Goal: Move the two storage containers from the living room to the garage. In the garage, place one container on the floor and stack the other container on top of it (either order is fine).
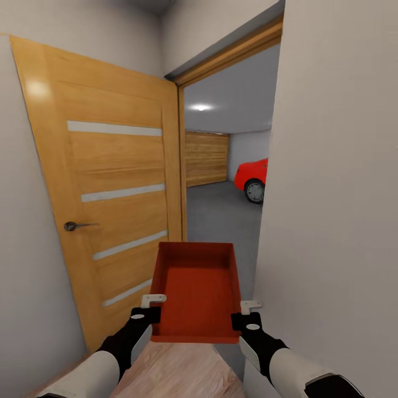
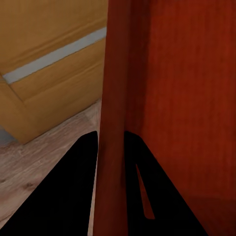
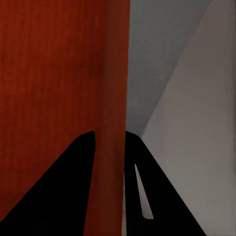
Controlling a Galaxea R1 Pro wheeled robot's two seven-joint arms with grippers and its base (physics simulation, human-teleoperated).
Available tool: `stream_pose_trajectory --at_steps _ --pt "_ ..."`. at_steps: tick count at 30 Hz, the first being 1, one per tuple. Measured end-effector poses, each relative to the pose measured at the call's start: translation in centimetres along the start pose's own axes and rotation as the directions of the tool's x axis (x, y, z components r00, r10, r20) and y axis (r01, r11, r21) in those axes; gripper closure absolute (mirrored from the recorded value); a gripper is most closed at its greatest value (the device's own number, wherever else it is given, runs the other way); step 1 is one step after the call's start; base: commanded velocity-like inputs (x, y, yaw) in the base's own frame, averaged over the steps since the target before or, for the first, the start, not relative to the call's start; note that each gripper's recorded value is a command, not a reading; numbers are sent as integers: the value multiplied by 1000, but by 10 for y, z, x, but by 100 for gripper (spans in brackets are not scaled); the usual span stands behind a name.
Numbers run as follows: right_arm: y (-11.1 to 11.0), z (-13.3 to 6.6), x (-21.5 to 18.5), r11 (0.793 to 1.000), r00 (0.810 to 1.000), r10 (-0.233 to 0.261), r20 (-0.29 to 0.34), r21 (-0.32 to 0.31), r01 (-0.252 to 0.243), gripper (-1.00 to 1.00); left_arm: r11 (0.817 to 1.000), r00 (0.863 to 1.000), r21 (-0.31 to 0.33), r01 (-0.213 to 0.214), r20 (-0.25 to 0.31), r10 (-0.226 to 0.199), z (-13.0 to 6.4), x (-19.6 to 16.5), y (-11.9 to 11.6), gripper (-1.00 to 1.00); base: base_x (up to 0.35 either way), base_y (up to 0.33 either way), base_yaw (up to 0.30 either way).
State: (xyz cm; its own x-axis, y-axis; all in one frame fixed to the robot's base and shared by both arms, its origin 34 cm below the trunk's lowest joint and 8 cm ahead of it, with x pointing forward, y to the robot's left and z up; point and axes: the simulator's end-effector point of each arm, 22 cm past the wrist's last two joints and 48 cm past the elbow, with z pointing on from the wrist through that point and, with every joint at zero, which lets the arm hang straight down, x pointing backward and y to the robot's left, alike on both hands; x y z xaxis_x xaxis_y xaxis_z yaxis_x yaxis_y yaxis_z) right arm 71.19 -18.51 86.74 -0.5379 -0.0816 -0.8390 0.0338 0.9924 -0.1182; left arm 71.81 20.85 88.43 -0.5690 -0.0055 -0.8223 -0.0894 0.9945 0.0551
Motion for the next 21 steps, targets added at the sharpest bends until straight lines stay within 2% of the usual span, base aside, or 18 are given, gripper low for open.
stream_pose_trajectory --at_steps 5,17,21 --pt "0 0 0 1000 1000 0 0 0 0 100 1000 1000 0 0 0 0 0 0 0 100 243 220 -173" --pt "0 0 0 1000 1000 1 1 1 -1 100 1000 1000 1 -1 1 1 0 0 0 100 244 220 -21" --pt "0 0 3 1000 1000 -1 -6 1 1 100 1000 1000 0 -2 -6 2 0 3 0 100 245 220 -245"
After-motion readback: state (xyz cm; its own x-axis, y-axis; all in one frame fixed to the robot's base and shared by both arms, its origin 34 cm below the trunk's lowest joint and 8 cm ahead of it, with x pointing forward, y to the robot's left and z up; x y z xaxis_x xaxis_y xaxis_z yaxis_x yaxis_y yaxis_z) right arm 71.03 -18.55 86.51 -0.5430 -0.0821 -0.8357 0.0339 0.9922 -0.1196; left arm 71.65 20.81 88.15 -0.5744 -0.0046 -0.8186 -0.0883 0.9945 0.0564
